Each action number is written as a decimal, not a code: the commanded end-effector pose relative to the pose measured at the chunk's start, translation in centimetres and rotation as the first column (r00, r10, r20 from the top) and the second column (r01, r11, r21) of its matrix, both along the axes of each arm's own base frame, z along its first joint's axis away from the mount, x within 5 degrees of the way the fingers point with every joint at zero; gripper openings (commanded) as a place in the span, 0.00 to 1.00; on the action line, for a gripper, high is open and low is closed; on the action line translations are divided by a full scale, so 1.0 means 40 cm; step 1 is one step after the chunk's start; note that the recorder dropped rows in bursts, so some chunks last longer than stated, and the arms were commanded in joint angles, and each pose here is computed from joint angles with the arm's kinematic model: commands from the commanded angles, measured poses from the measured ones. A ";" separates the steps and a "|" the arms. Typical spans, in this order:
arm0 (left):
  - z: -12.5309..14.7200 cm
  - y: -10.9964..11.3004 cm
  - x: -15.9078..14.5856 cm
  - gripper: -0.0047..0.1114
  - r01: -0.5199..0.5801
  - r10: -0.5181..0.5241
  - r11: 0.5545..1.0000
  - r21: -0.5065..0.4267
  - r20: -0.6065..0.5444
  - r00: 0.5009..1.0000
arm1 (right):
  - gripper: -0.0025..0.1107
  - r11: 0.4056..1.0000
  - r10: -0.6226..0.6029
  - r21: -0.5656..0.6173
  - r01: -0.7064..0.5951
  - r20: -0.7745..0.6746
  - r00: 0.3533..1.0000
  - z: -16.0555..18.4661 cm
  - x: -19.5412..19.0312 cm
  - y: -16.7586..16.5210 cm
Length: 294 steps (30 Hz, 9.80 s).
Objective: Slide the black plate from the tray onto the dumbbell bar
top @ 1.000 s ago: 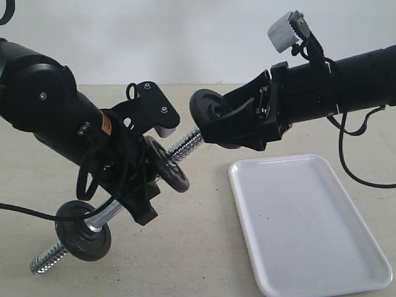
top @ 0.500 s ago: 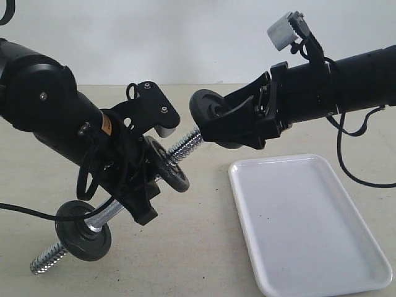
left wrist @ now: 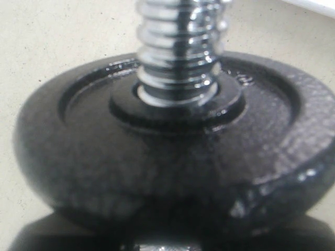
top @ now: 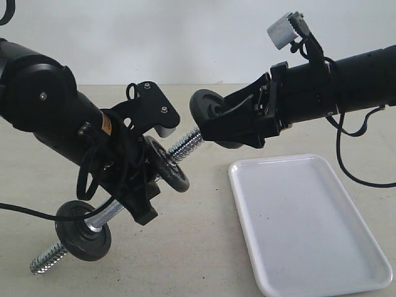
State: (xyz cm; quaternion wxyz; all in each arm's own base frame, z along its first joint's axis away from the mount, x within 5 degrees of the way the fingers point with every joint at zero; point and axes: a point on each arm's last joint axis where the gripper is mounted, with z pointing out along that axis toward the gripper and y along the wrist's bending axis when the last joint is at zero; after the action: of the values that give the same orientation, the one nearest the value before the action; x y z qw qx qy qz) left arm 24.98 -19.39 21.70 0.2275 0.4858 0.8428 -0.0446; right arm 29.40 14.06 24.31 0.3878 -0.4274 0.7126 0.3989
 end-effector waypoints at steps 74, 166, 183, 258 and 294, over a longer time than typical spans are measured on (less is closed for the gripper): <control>0.169 -0.046 0.072 0.08 0.177 -0.003 0.954 -0.241 0.587 0.810 | 0.02 0.970 0.239 0.035 -0.239 -0.003 0.971 0.021 -0.056 0.006; 0.175 -0.047 0.075 0.08 0.154 0.047 0.944 -0.292 0.581 0.813 | 0.75 0.958 0.279 0.054 -0.281 0.038 0.959 -0.105 -0.038 0.138; 0.175 -0.047 0.075 0.08 0.154 0.047 0.944 -0.292 0.581 0.813 | 0.95 0.984 0.176 0.029 -0.174 -0.063 0.982 -0.115 -0.023 0.135; -0.134 0.148 0.197 0.08 -0.700 0.674 0.694 -0.169 -0.190 0.714 | 0.95 0.972 0.017 -0.208 -0.105 -0.384 0.923 -0.170 -0.038 0.103; -0.140 0.132 0.199 0.08 -0.890 0.789 0.399 -0.221 -0.412 0.456 | 0.03 0.894 -0.234 -0.448 -0.016 -0.497 0.836 -0.211 -0.039 0.062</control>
State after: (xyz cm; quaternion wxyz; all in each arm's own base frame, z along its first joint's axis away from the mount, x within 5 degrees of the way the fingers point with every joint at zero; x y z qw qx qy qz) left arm 31.80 -13.69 14.07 0.1540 -0.0490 0.9790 -0.1239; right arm 28.01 16.68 15.69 0.0998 -0.3219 0.8858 0.3189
